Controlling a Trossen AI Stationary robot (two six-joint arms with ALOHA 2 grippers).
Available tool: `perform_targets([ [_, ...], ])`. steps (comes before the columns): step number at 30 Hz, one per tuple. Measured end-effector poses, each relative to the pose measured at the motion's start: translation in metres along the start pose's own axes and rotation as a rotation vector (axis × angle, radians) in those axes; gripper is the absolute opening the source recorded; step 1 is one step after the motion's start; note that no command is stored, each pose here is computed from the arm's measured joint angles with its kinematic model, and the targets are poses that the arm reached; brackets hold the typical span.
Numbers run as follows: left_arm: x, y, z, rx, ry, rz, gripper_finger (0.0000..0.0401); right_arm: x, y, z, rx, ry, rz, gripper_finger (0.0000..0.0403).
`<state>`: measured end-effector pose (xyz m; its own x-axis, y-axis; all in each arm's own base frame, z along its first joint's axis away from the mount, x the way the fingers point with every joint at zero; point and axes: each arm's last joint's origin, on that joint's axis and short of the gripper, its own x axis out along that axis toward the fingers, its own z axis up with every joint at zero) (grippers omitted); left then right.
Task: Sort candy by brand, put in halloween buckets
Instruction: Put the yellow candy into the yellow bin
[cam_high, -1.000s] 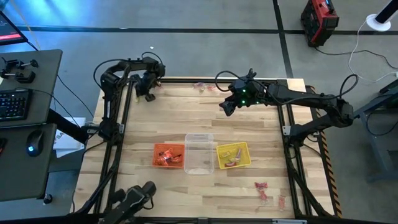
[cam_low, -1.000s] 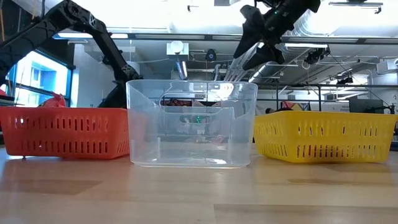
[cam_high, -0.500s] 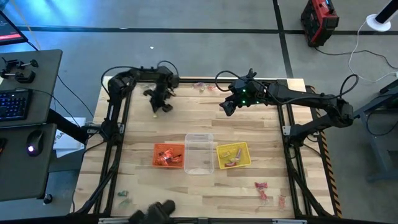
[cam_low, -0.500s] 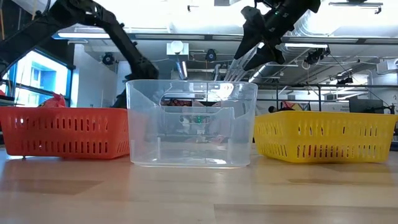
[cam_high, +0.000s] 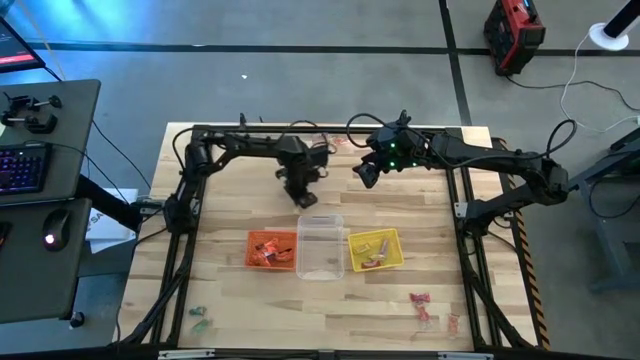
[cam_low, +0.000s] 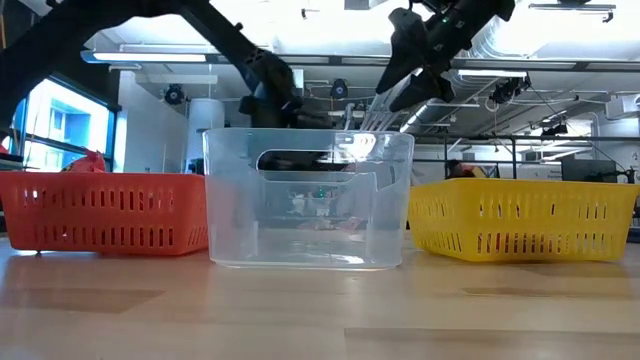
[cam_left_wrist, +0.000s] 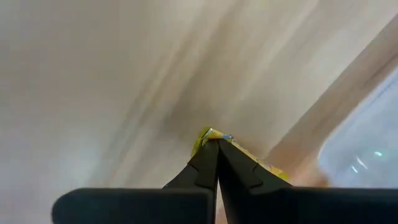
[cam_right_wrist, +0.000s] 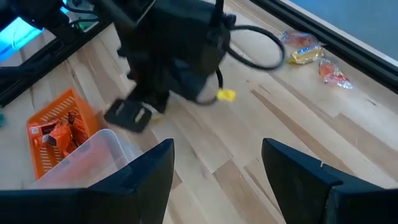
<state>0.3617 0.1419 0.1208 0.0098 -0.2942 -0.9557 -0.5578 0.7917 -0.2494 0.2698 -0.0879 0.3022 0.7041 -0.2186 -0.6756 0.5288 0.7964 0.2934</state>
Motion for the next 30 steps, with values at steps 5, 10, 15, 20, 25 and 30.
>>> perform_targets([
  [5,-0.029,0.008,0.021,0.012,-0.139,0.113,0.0000,0.000,0.001,0.001,-0.015,-0.014,0.006,0.0236],
  [10,-0.056,0.021,0.018,0.034,-0.176,0.131,0.0000,-0.003,0.001,0.002,-0.022,-0.026,0.011,0.0236],
  [15,-0.082,0.026,0.005,0.050,-0.244,0.120,0.0000,-0.021,0.001,0.006,-0.048,-0.084,0.027,0.0236],
  [20,-0.100,0.027,-0.012,0.115,-0.379,0.116,0.0000,-0.039,-0.003,0.010,0.003,-0.146,0.036,0.0236],
  [25,-0.092,0.038,-0.032,0.232,-0.370,0.125,0.0016,-0.042,-0.004,0.010,0.126,-0.153,0.042,0.0236],
  [30,-0.074,0.054,-0.038,0.395,-0.341,0.079,0.0059,-0.038,-0.004,0.010,0.196,-0.143,0.042,0.0236],
])
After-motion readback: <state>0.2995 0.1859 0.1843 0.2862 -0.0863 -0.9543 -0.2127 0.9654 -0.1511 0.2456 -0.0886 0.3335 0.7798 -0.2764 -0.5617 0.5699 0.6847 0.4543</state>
